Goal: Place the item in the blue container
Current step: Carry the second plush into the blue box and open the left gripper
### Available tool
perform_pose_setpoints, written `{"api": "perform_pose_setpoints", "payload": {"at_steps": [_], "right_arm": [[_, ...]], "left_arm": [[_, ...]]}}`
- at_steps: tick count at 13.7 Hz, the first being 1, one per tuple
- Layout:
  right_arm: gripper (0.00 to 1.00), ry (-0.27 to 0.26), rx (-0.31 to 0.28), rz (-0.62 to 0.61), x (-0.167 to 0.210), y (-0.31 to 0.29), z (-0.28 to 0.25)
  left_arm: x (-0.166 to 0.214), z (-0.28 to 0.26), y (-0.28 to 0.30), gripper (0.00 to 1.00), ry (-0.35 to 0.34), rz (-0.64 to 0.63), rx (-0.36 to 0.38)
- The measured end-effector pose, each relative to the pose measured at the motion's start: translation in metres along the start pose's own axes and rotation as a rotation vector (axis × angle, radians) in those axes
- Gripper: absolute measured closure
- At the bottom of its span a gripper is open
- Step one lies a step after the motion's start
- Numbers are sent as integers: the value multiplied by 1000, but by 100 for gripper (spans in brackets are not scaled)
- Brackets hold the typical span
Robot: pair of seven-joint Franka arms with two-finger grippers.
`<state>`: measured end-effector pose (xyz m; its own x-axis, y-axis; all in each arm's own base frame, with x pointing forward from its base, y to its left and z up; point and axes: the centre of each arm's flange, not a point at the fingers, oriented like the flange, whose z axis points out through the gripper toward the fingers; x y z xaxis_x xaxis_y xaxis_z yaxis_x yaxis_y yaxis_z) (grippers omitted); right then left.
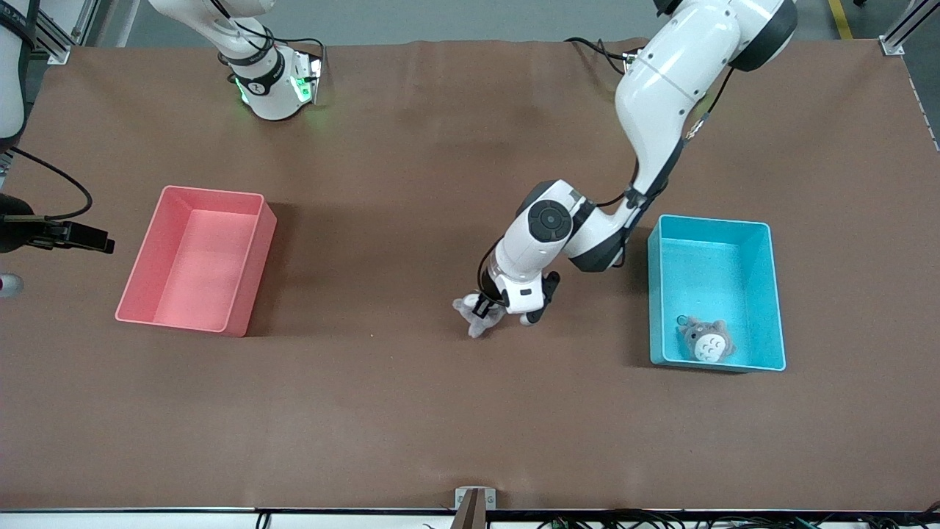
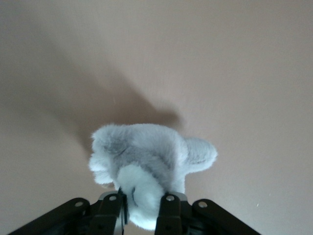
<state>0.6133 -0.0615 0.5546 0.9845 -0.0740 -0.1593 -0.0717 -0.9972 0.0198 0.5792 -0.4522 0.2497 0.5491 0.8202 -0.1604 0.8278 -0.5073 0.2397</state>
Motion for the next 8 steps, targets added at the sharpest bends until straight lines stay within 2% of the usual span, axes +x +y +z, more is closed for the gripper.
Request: {"api": "perform_pose_setpoints", "payload": {"at_steps": [2,4,8], "right_arm": [[0,-3,1,-6,0,-3,0],[0,-4,0,-10,-1,-5,-1],[0,-43,5,-5,-15,-2,-10]], "left_arm": [[32,-56,10,76,53,66,40],[74,-106,9,76,87,164,110],[152,-155,-19,76,71,361,294]]}}
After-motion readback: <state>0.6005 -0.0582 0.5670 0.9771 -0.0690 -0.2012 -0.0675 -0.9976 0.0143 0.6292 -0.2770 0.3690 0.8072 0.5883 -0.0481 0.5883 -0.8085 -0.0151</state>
